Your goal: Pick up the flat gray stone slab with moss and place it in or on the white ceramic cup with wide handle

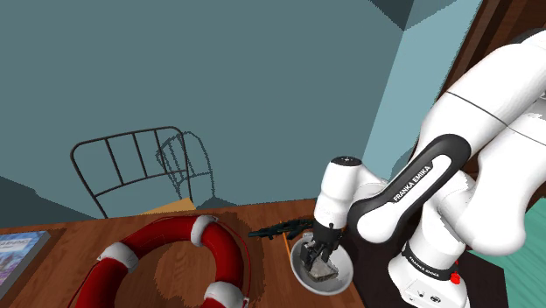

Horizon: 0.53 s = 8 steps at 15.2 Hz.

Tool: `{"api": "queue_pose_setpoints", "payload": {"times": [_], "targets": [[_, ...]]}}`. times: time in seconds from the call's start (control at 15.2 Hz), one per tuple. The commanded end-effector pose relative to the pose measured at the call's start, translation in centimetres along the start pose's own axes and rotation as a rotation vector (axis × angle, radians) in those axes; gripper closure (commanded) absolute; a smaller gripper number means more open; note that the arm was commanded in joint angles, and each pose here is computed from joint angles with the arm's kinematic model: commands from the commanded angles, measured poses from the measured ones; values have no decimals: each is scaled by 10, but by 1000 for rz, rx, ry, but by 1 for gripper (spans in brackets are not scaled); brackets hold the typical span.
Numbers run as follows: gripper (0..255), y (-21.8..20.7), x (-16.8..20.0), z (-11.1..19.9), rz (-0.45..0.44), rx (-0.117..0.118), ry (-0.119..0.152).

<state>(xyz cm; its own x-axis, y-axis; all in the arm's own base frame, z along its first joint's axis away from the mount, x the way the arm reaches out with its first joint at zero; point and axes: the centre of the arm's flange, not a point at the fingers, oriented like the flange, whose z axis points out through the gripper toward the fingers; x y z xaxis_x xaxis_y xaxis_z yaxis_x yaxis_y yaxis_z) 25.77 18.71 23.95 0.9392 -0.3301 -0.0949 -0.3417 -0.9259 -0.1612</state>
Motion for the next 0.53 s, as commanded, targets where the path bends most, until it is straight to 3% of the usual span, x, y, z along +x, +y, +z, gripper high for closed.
{"api": "queue_pose_setpoints", "payload": {"times": [0.0, 0.46], "targets": [[255, 0, -1, 1, -1, -2, -2], [255, -3, -3, -20, -1, -2, -2]]}}
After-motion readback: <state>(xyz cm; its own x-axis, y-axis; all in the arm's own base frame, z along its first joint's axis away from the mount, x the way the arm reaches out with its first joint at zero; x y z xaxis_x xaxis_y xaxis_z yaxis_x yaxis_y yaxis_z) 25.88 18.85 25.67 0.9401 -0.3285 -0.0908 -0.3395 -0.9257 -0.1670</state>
